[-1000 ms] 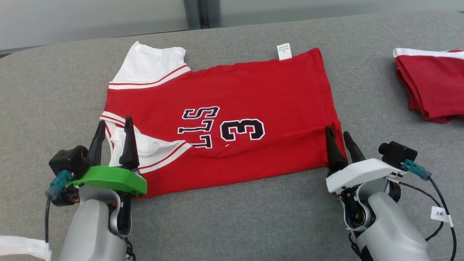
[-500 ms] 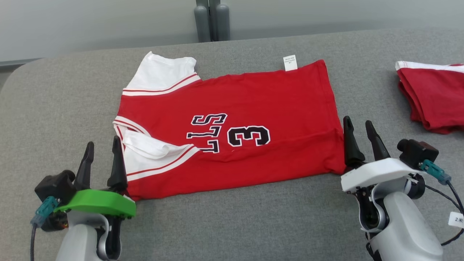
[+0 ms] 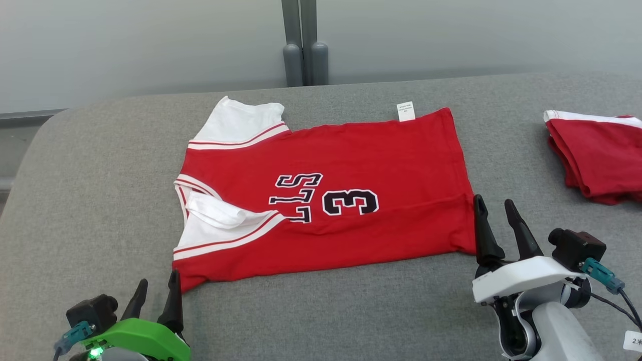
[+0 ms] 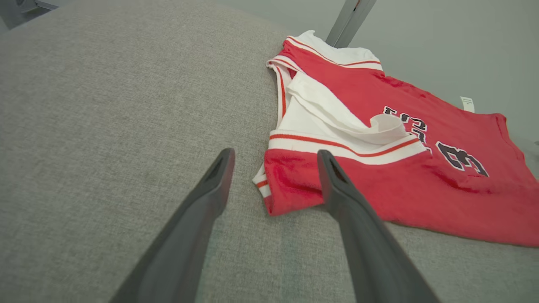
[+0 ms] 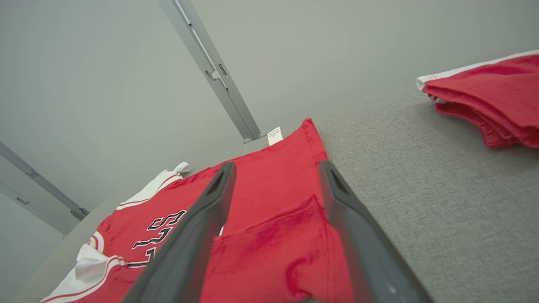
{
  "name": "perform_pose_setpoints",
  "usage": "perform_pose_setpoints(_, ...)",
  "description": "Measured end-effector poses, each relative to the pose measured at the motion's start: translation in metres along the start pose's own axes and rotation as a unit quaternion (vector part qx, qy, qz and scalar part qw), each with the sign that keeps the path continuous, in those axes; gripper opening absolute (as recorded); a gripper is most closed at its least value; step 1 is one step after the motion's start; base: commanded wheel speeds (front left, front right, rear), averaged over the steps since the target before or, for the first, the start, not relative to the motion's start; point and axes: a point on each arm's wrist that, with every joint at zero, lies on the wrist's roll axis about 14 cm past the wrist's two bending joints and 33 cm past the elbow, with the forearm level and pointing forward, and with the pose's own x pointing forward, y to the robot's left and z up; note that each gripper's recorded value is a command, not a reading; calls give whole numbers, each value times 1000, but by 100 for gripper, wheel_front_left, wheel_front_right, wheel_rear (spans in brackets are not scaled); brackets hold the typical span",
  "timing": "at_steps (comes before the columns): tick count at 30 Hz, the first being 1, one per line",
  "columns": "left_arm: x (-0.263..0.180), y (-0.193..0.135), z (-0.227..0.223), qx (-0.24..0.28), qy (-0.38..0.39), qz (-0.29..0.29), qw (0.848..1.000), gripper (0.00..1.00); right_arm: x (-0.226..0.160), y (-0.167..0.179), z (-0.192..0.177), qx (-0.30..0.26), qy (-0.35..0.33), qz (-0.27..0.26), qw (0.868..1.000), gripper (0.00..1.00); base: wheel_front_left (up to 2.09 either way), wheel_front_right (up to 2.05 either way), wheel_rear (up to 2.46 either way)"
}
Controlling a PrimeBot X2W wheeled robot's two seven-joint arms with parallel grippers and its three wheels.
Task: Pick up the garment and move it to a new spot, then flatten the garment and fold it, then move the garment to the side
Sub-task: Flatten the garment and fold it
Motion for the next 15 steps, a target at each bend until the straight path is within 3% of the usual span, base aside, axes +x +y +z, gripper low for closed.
perform_pose_setpoints(13,21,0,-43,9,89,12,996,100,-5,-21,-3,-3,5,-29,1000,100,0,0,0)
perform_pose_setpoints(14,22,0,-46,10,96,11,995,89,-6,-22,-3,-4,5,-30,1000,100,0,0,0)
perform_pose_setpoints(15,23,-1,-47,12,99,10,995,58,-6,-24,-3,-4,5,-32,999,100,0,0,0)
